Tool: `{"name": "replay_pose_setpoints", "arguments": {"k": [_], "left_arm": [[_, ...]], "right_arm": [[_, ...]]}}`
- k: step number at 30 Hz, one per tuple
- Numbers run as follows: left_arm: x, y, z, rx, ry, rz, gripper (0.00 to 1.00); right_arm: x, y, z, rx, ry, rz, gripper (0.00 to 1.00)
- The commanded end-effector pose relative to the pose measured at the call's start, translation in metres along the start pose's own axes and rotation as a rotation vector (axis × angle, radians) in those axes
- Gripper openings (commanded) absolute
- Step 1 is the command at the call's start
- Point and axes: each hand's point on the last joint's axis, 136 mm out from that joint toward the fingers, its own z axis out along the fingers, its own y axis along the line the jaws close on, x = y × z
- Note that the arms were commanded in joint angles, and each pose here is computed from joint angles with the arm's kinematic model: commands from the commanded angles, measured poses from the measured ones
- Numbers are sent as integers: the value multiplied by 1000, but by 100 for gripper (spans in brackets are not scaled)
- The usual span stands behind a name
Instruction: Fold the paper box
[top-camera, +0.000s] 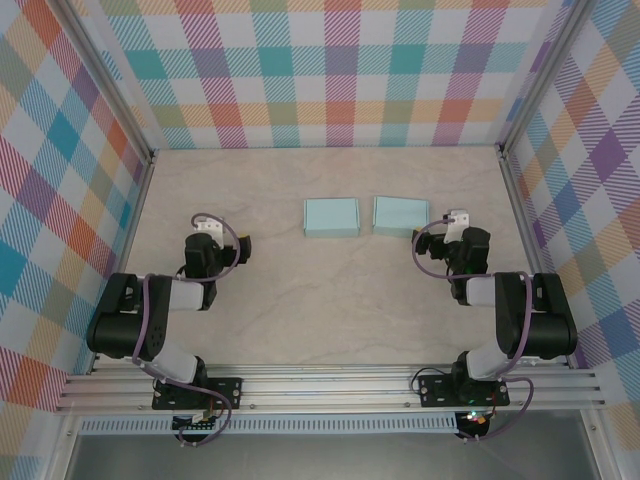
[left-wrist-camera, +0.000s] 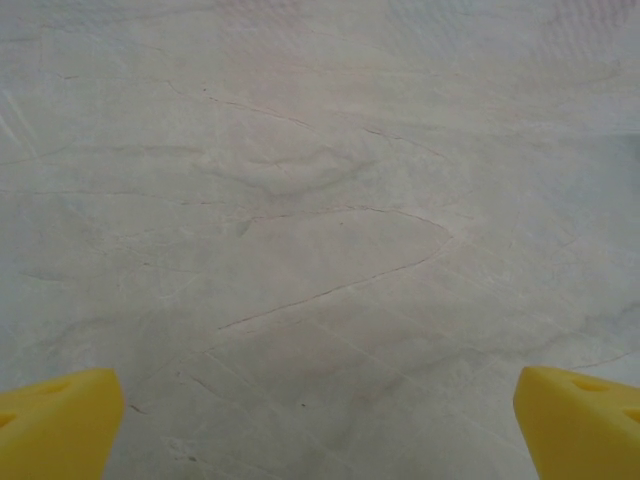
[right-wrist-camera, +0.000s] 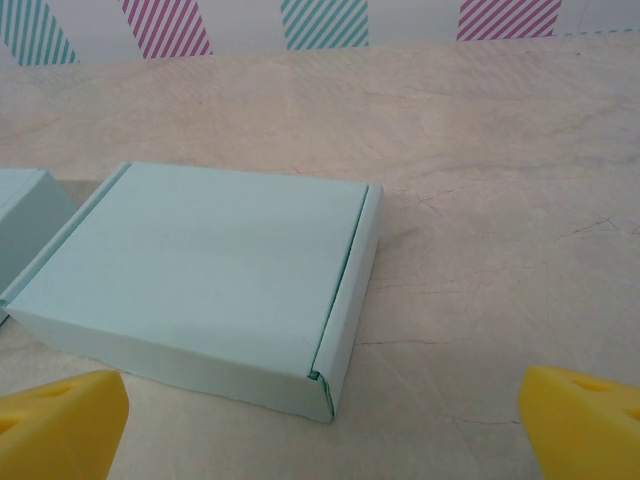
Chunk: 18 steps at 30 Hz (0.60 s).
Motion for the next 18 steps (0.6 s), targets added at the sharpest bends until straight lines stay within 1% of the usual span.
{"name": "replay_pose_setpoints", "arguments": {"k": [1, 8, 18], "left_arm": [[-7, 7, 5, -10, -7, -46, 100], [-6, 11, 3, -40, -21, -46, 100], [-6, 9, 3, -47, -21, -31, 100]], "right_arm": [[-1, 1, 2, -10, -2, 12, 100], [-1, 1, 2, -11, -2, 11, 100], [-1, 1, 2, -10, -2, 11, 100]]}}
